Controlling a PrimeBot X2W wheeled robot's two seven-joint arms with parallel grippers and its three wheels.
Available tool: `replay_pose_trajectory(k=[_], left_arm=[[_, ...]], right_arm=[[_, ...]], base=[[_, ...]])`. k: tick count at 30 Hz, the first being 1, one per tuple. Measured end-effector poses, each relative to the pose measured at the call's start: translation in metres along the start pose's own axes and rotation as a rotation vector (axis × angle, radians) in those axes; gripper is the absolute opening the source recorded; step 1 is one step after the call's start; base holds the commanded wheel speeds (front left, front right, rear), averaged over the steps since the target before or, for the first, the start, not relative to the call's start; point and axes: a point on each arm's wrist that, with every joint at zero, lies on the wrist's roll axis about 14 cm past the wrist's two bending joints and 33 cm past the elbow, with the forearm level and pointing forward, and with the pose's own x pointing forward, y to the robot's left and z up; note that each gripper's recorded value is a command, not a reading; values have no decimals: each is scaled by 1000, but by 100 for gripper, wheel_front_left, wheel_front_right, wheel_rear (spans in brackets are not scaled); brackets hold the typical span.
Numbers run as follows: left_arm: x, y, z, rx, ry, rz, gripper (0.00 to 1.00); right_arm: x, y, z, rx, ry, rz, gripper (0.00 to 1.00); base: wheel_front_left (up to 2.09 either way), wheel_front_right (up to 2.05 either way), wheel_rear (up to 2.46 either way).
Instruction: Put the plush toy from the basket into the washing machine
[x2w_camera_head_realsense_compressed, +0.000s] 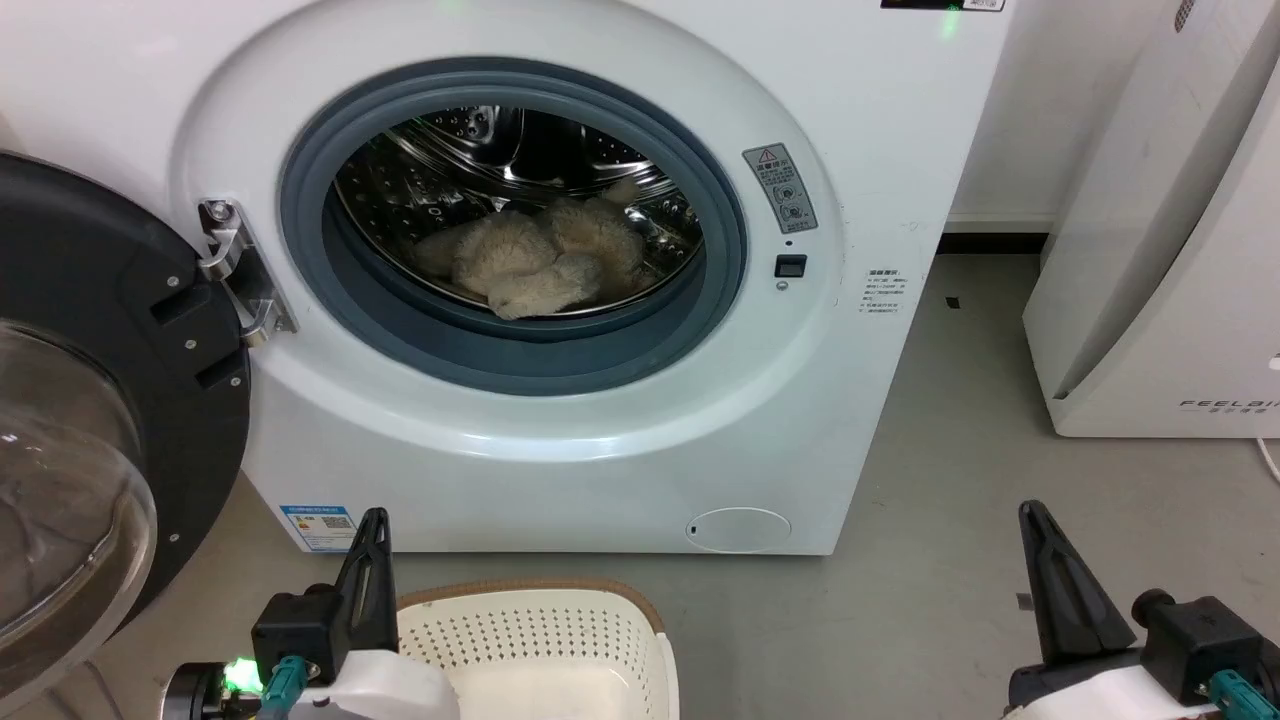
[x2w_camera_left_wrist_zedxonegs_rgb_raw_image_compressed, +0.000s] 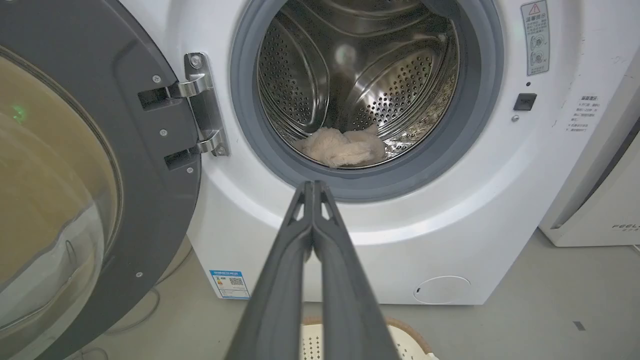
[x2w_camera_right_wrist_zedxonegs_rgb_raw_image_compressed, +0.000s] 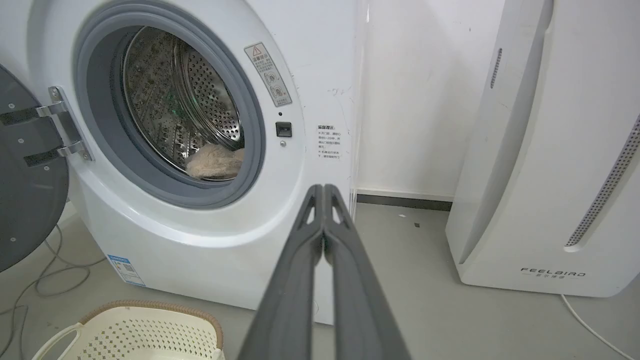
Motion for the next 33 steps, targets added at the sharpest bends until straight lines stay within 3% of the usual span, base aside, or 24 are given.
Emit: replay_pose_trajectory(k=[33], left_arm=[[2, -5, 3, 9, 27, -30, 0]], right_arm=[[3, 1, -6, -37, 60, 8, 0]], base=[[0, 0, 0]])
